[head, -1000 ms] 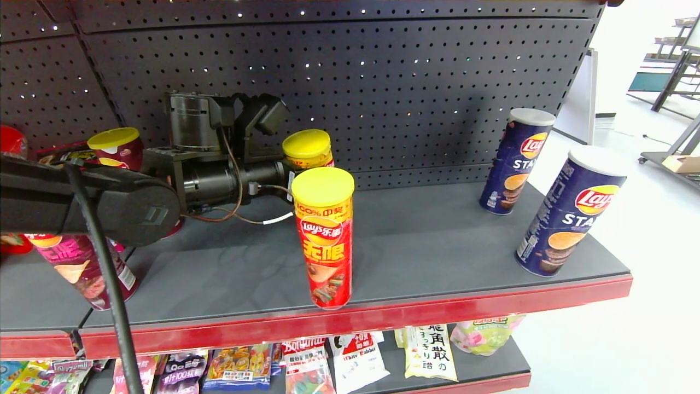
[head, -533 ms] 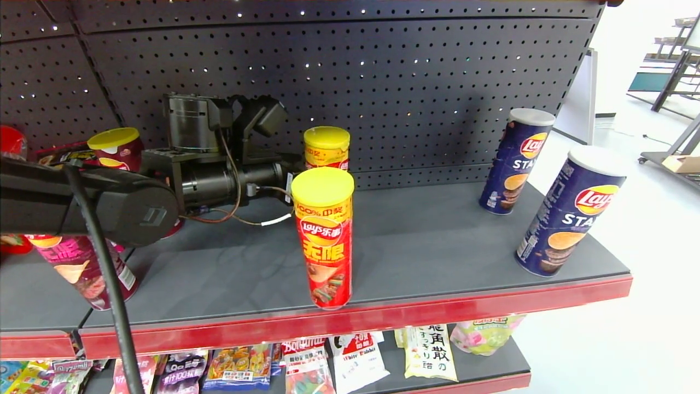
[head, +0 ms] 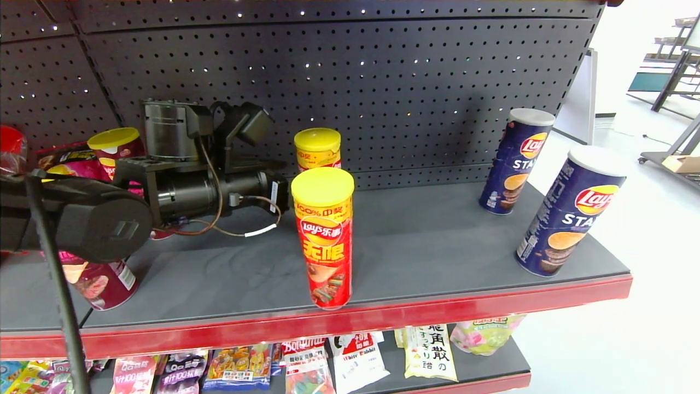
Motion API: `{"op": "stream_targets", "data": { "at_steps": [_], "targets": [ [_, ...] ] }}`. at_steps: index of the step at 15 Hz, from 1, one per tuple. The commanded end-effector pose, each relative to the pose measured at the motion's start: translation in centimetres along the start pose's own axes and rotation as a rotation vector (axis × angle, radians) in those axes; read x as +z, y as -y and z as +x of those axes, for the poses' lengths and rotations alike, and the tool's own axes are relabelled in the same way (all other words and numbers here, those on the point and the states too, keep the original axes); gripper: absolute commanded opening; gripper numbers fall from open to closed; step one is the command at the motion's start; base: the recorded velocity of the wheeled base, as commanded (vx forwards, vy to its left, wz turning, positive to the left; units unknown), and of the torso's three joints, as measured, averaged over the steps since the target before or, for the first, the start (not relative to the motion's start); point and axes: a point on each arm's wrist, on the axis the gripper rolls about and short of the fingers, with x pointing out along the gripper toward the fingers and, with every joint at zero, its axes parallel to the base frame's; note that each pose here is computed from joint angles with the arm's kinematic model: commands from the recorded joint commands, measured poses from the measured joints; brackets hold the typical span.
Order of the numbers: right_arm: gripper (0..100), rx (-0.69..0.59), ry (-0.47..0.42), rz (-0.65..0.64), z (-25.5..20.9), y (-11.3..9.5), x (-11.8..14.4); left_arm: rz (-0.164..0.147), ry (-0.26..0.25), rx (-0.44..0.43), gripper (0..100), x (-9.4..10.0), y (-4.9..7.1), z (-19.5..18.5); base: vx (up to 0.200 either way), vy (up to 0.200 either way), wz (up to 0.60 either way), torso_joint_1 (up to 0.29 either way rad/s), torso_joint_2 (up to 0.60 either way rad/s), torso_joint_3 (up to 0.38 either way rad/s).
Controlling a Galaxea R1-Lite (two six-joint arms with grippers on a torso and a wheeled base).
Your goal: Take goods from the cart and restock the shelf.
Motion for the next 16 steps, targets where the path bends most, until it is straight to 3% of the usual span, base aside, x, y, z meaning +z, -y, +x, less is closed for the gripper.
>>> {"op": "stream_targets", "data": {
  "at_steps": [1,2,4,6,8,11,13,15,16],
  "targets": [
    [100,0.0,-0.001,0.0,0.0,0.0,0.0,-0.018,-0.028,0.054,100,-1.1,-0.6,-2.3,0.0,0.0,0.0,0.0,0.0,0.0],
    [100,0.0,-0.001,0.0,0.0,0.0,0.0,-0.028,-0.039,0.089,100,-1.9,-1.0,-3.4,0.0,0.0,0.0,0.0,0.0,0.0],
    [100,0.0,-0.001,0.0,0.0,0.0,0.0,-0.033,-0.05,0.141,100,-2.4,-0.5,-5.8,0.0,0.0,0.0,0.0,0.0,0.0],
    [100,0.002,-0.001,0.0,0.0,0.0,0.0,-0.025,-0.051,0.237,100,-2.9,1.3,-9.8,0.0,0.0,0.0,0.0,0.0,0.0],
    [100,0.0,-0.001,0.0,0.0,0.0,0.0,0.027,-0.044,0.394,100,-4.9,4.2,-16.4,0.0,0.0,0.0,0.0,0.0,0.0],
    [100,0.002,-0.001,0.0,0.0,0.0,0.0,0.042,0.059,0.557,100,-7.0,6.6,-22.4,0.0,0.0,0.0,0.0,0.0,0.0],
    [100,0.002,-0.001,0.0,0.0,0.0,0.0,0.044,0.107,0.61,100,-9.3,7.9,-25.0,0.0,0.0,0.0,0.0,0.0,0.0],
    [100,0.0,-0.001,0.0,0.0,0.0,0.0,0.024,0.113,0.715,100,-11.8,8.9,-26.9,0.0,0.0,0.0,0.0,0.0,0.0],
    [100,0.0,-0.001,0.0,0.0,0.0,0.0,-0.016,0.114,0.753,100,-13.3,9.4,-27.6,0.0,0.0,0.0,0.0,0.0,0.0]
  ]
}}
